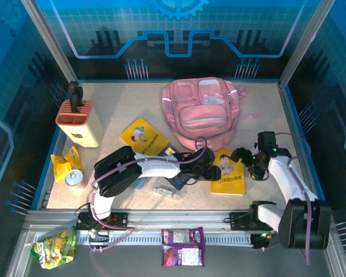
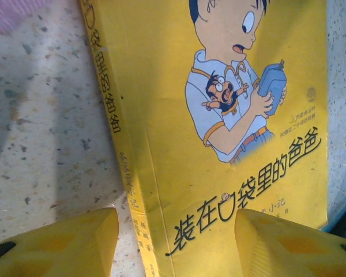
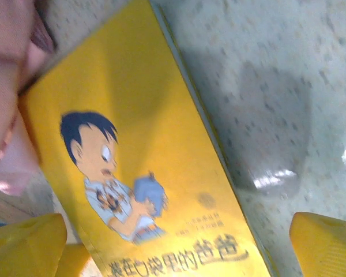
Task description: Pack books, pencil case, and school supplies into a backpack
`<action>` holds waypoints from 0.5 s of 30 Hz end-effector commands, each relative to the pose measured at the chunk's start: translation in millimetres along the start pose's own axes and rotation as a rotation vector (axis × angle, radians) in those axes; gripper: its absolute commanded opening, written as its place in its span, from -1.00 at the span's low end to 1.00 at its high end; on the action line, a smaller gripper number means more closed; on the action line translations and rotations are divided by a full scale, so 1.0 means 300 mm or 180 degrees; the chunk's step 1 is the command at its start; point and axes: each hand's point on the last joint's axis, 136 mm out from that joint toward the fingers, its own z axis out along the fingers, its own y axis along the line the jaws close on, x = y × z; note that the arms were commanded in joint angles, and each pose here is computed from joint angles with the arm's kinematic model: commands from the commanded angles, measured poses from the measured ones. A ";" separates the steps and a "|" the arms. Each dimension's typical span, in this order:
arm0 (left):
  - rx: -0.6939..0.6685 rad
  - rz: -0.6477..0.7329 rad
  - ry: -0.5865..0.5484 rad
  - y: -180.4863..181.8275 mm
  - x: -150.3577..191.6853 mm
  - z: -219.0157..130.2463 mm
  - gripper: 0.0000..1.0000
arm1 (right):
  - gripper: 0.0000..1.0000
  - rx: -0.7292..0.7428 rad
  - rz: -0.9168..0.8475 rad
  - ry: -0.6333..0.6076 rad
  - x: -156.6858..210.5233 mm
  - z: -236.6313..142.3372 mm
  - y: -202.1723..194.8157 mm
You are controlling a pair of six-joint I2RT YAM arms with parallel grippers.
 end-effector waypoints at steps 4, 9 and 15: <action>0.0022 -0.0173 -0.0242 -0.019 -0.060 -0.027 -0.02 | 0.87 -0.0045 0.0001 0.0269 0.133 0.019 -0.046; 0.0052 -0.0196 -0.0238 -0.023 -0.069 -0.007 -0.07 | 0.87 -0.0046 -0.0128 0.0419 0.171 0.033 -0.030; -0.0007 -0.0246 -0.0284 0.036 -0.104 -0.016 -0.09 | 0.82 -0.0318 -0.0322 0.0612 0.237 0.058 0.034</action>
